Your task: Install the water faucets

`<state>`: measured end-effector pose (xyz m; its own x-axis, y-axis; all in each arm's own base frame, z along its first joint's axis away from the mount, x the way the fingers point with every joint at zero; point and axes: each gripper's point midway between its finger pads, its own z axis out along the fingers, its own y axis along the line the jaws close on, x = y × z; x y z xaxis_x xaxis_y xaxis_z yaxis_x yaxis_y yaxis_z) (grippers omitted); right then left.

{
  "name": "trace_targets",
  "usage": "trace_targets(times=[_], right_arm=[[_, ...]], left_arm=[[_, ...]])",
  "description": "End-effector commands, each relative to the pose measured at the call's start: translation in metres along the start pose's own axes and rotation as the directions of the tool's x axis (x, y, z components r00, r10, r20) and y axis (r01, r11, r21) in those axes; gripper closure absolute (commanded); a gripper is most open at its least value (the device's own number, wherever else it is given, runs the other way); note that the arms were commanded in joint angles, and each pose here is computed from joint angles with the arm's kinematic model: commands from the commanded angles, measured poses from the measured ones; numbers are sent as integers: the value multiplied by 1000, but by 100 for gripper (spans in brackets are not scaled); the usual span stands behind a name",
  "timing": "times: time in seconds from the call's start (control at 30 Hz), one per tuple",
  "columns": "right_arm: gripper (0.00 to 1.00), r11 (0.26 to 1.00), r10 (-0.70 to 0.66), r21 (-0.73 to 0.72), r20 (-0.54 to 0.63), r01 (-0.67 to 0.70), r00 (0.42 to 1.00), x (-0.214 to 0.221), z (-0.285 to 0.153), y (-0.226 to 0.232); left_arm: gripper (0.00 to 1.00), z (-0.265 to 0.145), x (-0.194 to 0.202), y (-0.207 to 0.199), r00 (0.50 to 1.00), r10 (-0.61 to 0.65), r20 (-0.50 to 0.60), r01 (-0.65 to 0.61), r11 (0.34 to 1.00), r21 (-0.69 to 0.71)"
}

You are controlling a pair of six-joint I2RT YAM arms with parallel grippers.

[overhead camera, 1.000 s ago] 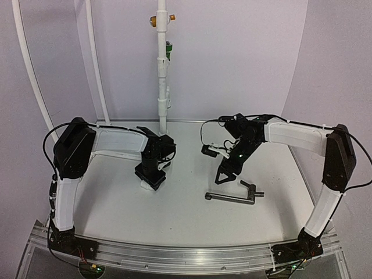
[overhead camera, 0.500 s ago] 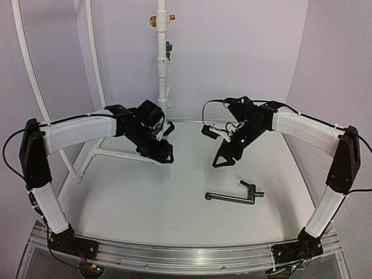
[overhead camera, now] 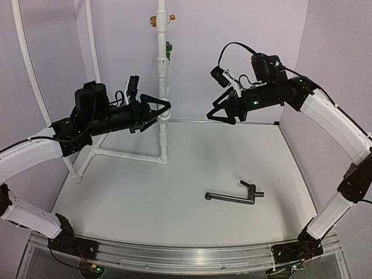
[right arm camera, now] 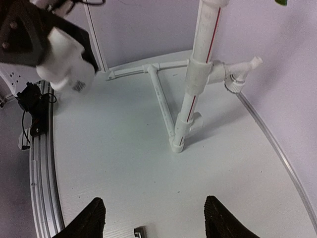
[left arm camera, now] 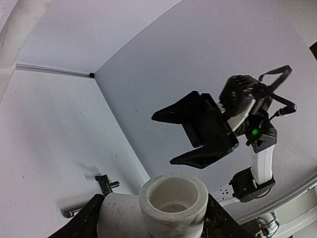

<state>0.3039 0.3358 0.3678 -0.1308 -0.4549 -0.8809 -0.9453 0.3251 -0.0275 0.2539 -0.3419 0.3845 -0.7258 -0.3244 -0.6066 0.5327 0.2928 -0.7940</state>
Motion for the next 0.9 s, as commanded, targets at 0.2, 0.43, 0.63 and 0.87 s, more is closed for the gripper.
trace_targets(times=[0.2,0.43,0.63,0.87], right_arm=[[31,987,-143,-45,195,154,970,-68,23,57],[31,986,-166,18,251,167,954,-82,47,71],[33,989,-141,80,241,126,960,-86,66,68],[34,981,-160,136,182,136,970,-71,91,72]], left_arm=[[54,-16,-30,-19,904,-383,192,295,882,368],[52,-17,-33,-10,839,-511,188,371,789,490],[53,-15,-34,-12,840,-511,183,371,786,495],[52,-15,-34,-18,852,-493,175,358,793,493]])
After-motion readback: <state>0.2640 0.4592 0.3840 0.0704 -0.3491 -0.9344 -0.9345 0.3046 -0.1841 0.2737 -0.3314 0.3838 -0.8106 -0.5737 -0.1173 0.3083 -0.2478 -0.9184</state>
